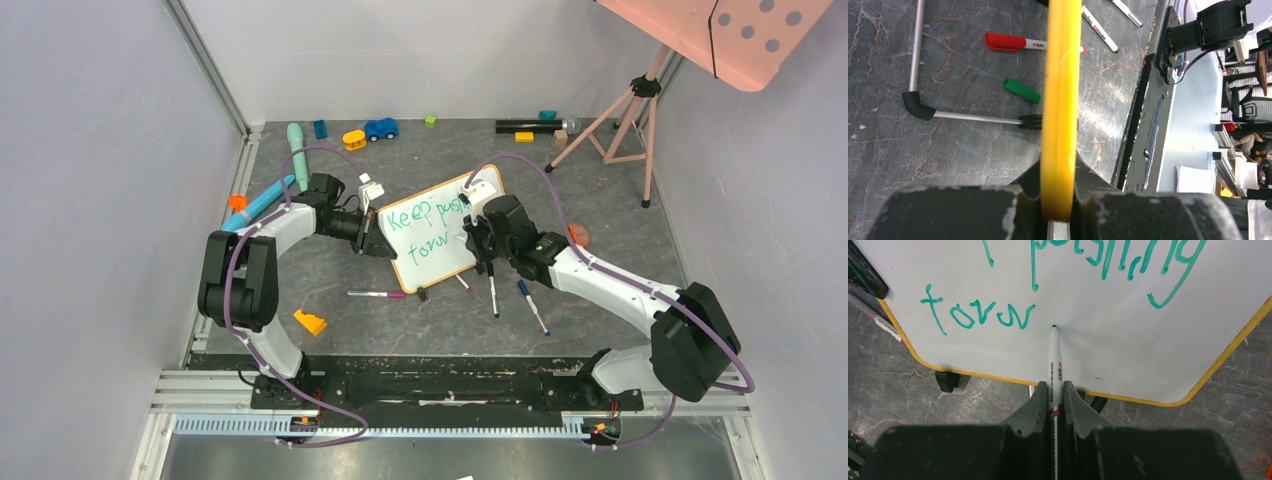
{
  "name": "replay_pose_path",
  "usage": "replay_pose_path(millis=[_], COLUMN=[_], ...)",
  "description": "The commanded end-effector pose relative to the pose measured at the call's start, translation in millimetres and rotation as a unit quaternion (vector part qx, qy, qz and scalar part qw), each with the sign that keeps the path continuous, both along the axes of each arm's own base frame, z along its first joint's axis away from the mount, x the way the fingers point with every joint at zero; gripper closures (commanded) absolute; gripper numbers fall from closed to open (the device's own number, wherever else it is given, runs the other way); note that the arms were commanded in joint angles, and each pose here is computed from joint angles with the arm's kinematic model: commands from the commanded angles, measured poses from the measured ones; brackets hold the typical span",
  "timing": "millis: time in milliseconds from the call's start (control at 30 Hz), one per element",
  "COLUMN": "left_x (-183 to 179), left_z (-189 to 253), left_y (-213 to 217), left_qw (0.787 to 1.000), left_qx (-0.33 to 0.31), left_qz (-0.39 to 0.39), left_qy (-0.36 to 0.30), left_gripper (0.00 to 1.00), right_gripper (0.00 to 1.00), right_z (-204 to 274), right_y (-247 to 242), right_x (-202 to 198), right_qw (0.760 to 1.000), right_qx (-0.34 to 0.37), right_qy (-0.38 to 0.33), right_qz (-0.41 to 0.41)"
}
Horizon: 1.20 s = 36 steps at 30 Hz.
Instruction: Write a sentence on the whiteboard
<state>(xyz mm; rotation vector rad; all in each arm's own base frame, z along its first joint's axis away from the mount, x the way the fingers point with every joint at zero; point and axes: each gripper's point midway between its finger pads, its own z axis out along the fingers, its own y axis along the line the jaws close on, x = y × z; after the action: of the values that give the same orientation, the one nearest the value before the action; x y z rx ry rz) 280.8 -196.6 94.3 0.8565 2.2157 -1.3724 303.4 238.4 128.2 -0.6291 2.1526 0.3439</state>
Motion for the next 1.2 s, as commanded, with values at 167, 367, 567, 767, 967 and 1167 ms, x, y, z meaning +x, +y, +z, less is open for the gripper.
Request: replay_pose_path(millis=[167,367,567,767,967,1167], left_x=[-33.9,-33.9,-33.8,-33.9,-33.7,-34.0], left_z=[-35.6,-36.1,-35.7,-35.7,-36.3,-36.2], left_y=[4.6,4.7,4.7,4.6,4.7,4.7], left_qw=[0.996,0.996,0.996,0.996,0.996,0.996], left_qx=[0.069,0.069,0.069,0.069,0.069,0.069], left_qz=[-0.037,-0.037,-0.037,-0.037,-0.037,-0.037], left_qy=[0.031,0.032,0.031,0.031,0.032,0.032], left_gripper=[0.98,0.98,0.98,0.98,0.98,0.98], right_gripper=[1.00,1.00,1.00,1.00,1.00,1.00], right_z=[25.3,29.7,21.2,12.4,4.6,-1.4], right_y=[7.1,13.7,16.9,17.6,12.0,2.5], right_x=[23.2,25.3,18.8,9.7,3.0,0.5], right_qw=[0.999,0.999,0.999,0.999,0.999,1.000], right_qx=[0.021,0.027,0.031,0.036,0.028,0.010], right_qy=[-0.037,-0.040,-0.026,-0.011,-0.002,0.001], right_qz=[-0.019,-0.007,0.007,0.017,0.018,0.007])
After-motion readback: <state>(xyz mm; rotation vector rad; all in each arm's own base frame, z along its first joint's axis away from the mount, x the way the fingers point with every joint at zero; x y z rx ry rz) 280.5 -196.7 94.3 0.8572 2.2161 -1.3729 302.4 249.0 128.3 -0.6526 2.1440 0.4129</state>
